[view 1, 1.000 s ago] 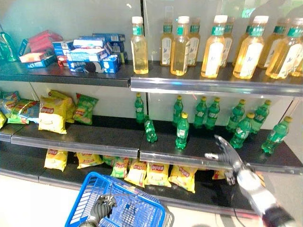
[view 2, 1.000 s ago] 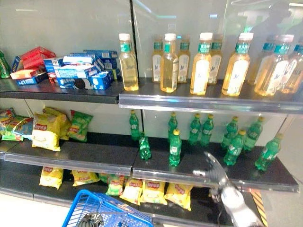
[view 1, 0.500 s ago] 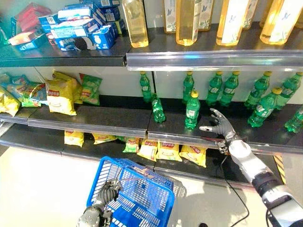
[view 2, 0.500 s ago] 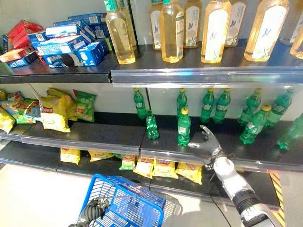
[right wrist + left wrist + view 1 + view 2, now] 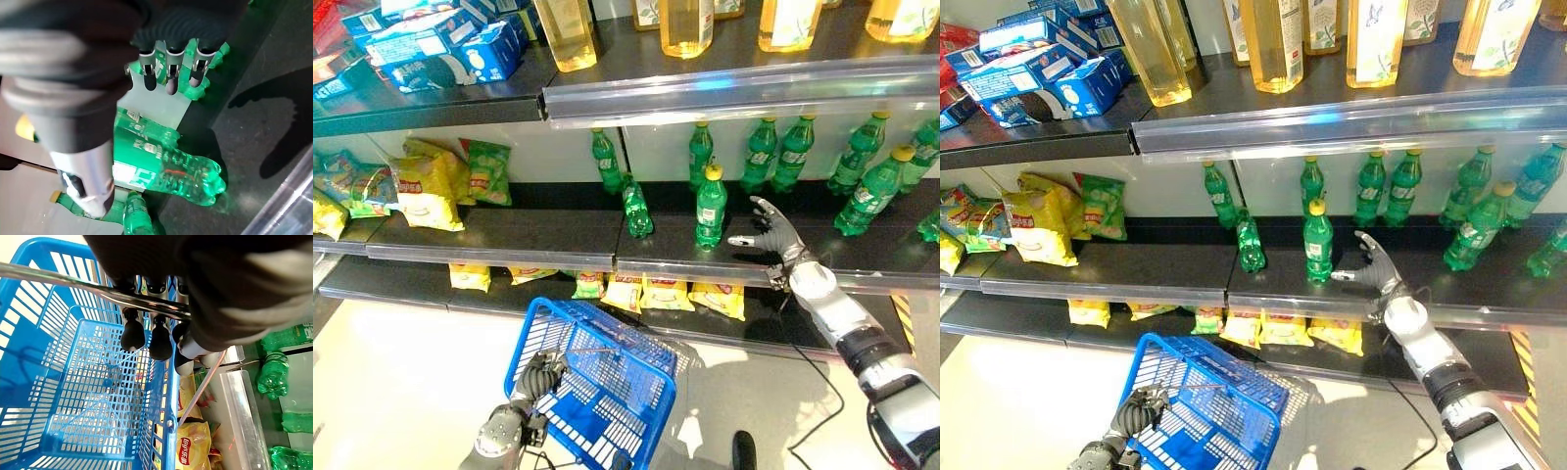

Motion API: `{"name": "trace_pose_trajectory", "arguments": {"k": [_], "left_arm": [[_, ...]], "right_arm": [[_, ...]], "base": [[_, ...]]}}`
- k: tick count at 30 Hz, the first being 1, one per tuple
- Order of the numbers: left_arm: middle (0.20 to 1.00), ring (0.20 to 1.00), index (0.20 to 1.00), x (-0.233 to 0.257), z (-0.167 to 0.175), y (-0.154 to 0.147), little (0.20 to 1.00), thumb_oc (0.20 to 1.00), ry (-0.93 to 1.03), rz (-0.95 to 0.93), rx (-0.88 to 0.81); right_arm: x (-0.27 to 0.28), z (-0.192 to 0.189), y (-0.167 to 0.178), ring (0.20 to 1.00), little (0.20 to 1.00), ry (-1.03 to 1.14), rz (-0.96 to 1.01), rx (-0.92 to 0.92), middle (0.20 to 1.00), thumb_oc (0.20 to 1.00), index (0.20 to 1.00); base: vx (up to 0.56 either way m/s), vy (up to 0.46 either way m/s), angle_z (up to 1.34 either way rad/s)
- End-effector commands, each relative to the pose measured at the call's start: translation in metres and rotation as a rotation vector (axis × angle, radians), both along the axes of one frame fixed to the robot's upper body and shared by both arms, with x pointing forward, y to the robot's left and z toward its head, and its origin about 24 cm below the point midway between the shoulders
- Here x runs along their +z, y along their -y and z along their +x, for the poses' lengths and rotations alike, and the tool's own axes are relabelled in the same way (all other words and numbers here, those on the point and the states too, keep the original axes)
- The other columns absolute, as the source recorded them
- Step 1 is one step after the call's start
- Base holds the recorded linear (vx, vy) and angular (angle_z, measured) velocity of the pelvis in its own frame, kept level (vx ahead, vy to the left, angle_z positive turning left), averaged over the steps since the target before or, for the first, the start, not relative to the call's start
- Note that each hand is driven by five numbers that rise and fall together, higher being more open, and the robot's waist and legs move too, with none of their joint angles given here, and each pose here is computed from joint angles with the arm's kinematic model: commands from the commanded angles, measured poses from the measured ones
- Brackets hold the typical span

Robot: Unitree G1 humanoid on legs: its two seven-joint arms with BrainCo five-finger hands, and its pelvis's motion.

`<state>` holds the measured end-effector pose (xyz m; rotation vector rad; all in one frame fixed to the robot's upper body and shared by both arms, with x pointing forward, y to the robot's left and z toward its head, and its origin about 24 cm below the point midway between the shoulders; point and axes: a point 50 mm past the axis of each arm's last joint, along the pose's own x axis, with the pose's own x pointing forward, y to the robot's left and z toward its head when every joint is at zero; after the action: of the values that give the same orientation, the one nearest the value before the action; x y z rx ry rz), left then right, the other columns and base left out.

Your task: Pick up the snacks into the basket

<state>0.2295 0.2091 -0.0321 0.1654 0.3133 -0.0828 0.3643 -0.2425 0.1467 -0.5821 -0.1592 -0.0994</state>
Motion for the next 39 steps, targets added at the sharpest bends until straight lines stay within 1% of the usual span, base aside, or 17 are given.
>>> {"name": "trace_pose_trajectory", "arguments": {"k": [1,8,16,21,31,39], "left_arm": [[0.2,0.2,0.2,0.05,0.02,-0.005,0.2,0.2,0.244,0.009,-0.069],[0.2,0.2,0.2,0.055,0.025,0.002,0.2,0.2,0.259,0.002,-0.091],[0.2,0.2,0.2,0.056,0.025,0.007,0.2,0.2,0.263,0.006,-0.109],[0.2,0.2,0.2,0.057,0.026,0.01,0.2,0.2,0.266,0.002,-0.118],[0.2,0.2,0.2,0.053,0.028,0.017,0.2,0.2,0.253,0.01,-0.123],[0.2,0.2,0.2,0.05,0.025,0.014,0.2,0.2,0.242,0.024,-0.109]], "right_arm": [[0.038,0.009,-0.01,1.0,1.0,0.126,-0.086,0.031,1.0,1.0,1.0],[0.057,0.019,0.005,1.0,1.0,0.144,-0.07,-0.054,1.0,1.0,1.0],[0.064,0.021,0.004,1.0,1.0,0.157,-0.109,-0.068,1.0,1.0,1.0],[0.07,0.022,0.013,1.0,1.0,0.172,-0.089,-0.117,1.0,1.0,1.0],[0.067,0.022,0.015,1.0,1.0,0.176,-0.05,-0.137,1.0,1.0,1.0],[0.067,0.026,0.008,1.0,1.0,0.168,-0.046,-0.127,1.0,1.0,1.0]], "base": [[0.01,-0.031,0.03],[0.0,-0.034,0.08],[0.01,-0.024,0.11],[0.0,-0.041,0.19],[0.0,-0.033,0.15],[0.01,-0.007,0.07]]}}
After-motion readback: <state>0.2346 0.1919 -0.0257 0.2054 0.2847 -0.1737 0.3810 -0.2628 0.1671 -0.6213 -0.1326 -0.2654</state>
